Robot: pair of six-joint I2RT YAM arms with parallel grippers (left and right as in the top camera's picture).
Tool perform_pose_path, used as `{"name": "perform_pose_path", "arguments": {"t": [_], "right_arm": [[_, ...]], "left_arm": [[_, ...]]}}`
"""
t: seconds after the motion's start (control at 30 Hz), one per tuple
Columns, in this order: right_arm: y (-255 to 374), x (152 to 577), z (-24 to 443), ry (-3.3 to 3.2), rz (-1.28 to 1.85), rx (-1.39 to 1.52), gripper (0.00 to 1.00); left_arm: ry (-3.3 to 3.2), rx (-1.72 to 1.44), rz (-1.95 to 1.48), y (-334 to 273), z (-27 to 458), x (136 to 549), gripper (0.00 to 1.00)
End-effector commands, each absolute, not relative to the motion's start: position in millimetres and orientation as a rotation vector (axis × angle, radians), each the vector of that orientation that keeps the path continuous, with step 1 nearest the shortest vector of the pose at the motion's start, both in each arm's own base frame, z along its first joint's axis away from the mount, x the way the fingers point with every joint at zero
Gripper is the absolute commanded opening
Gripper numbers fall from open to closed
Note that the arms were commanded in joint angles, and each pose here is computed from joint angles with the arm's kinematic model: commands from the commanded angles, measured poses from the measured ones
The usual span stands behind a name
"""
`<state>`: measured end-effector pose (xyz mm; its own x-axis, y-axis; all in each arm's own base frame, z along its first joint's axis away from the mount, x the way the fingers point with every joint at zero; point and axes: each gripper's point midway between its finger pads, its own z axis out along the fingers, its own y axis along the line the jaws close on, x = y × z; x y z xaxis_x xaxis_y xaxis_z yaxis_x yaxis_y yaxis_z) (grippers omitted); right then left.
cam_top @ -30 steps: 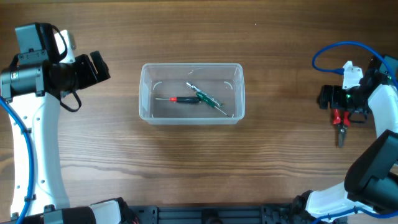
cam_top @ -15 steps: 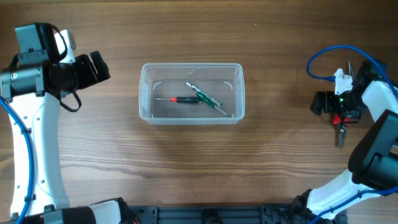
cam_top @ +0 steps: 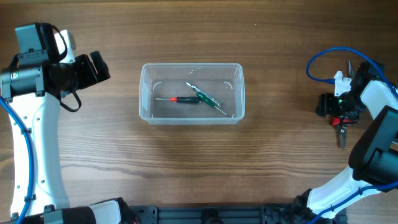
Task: Pack container
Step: 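Return the right gripper to the red pruning shears and grasp their handles, then carry the red pruning shears with the right gripper and drop them into the container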
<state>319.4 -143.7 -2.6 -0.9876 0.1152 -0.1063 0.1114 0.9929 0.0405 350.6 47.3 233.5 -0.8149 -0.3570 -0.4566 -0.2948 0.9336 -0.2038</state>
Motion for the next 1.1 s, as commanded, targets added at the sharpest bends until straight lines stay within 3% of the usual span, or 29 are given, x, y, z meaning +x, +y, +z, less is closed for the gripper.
{"name": "perform_pose_path", "arguments": {"t": [0.0,0.33,0.93,1.07], "right_arm": [[-138.8,313.7,-15.8,3.066,0.087,0.195,0.58],[-138.9,313.9,-15.8,3.064,0.088,0.22,0.27],[-139.2,314.8,-15.8,3.06,0.086,0.233,0.13],[-140.2,317.9,-15.3,3.045,0.082,0.281,0.04]], "left_arm": [[2.59,-0.451,-0.19,43.6,232.8,352.5,1.0],[2.597,-0.452,-0.195,42.9,232.1,351.0,1.0],[2.604,-0.454,-0.195,42.6,231.2,349.5,1.0],[2.603,-0.453,-0.195,42.6,231.3,349.6,1.0]]}}
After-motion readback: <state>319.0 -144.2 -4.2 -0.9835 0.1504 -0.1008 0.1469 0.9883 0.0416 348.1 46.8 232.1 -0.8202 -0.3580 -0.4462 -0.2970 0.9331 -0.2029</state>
